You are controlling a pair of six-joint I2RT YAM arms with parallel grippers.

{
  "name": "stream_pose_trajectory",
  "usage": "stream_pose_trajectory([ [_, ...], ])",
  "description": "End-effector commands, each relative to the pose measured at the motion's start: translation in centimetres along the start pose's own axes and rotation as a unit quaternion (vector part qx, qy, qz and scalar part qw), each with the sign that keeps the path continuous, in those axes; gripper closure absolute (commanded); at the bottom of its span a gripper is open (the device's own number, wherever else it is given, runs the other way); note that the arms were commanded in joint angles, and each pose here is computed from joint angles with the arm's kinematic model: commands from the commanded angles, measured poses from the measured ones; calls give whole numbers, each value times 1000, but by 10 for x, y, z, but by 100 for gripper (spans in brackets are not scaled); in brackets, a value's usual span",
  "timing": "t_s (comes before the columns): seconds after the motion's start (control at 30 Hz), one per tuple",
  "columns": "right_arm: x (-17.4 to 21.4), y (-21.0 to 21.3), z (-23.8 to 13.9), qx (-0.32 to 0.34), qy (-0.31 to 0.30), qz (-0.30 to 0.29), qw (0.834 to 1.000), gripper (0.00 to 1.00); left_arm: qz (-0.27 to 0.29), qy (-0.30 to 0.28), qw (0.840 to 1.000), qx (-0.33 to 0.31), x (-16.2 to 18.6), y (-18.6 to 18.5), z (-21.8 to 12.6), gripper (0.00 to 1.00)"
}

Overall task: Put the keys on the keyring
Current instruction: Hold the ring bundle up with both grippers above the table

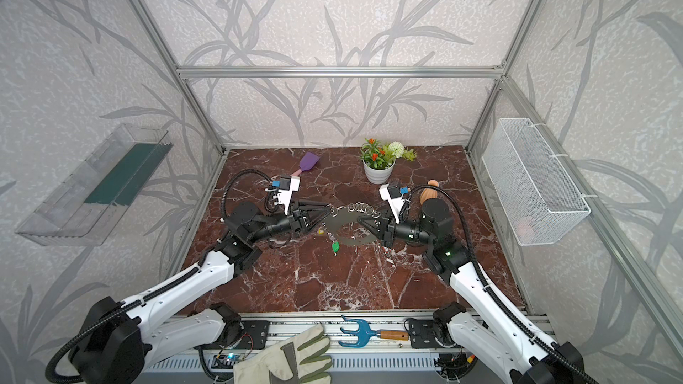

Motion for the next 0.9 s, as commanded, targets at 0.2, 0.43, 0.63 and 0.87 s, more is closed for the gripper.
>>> stream_pose_trajectory([
  [0.2, -7, 10, -3, -10, -18, -28, 999, 100, -31, 10, 998, -51, 0, 0, 0, 79],
  [0.43, -6, 8, -3, -2, -16, -29, 999, 100, -31, 7, 998, -53, 0, -8, -8, 79],
  [0.63, -6, 7, -3, 1, -16, -30, 999, 100, -34, 7, 998, -61, 2, -11, -14, 83],
  [0.87, -6, 9, -3, -2, -18, -29, 999, 100, -41, 11, 997, -64, 3, -10, -14, 85],
])
Point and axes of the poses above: each gripper's point midway between its finger pads, its own z axis out along the fingers, its own y axis along the line the jaws close on, x = y × z, the point moved 7 cm from there along -z, back along the fingers, and after that the axes turned 4 degrees about -z, right-handed, at the moved point
